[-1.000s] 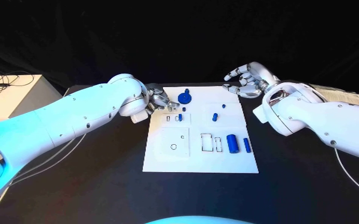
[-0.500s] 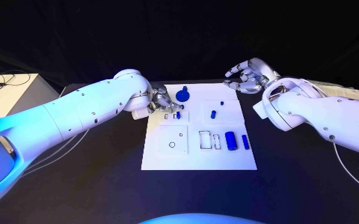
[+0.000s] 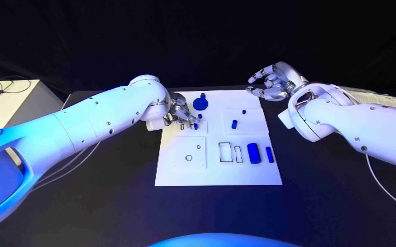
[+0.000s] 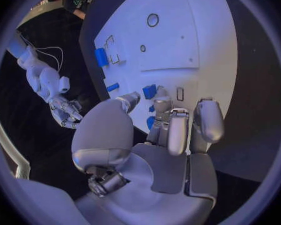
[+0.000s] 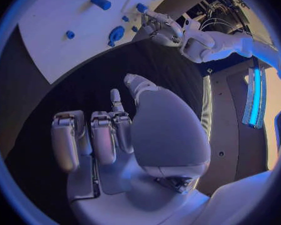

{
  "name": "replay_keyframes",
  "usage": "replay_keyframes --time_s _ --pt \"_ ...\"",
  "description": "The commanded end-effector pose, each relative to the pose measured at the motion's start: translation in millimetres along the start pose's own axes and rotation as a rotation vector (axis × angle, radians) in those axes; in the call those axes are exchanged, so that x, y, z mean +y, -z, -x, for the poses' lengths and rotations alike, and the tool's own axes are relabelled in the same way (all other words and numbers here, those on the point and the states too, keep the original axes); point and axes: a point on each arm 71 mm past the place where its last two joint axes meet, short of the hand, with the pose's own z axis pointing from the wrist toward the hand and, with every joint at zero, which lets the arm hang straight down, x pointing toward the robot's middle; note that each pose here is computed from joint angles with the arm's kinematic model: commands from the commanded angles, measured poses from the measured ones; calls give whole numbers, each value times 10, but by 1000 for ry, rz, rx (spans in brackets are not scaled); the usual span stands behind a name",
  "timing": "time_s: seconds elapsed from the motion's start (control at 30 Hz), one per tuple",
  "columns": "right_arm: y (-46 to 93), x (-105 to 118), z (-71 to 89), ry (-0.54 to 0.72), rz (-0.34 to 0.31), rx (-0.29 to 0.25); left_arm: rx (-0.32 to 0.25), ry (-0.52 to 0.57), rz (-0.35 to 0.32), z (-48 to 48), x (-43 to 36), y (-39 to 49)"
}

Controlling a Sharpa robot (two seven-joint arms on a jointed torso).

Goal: Assemble the parts on the task board

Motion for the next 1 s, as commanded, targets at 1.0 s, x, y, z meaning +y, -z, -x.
replay_keyframes --time_s 1.0 --pt "-27 38 -39 16 1 9 19 12 4 -10 -47 -85"
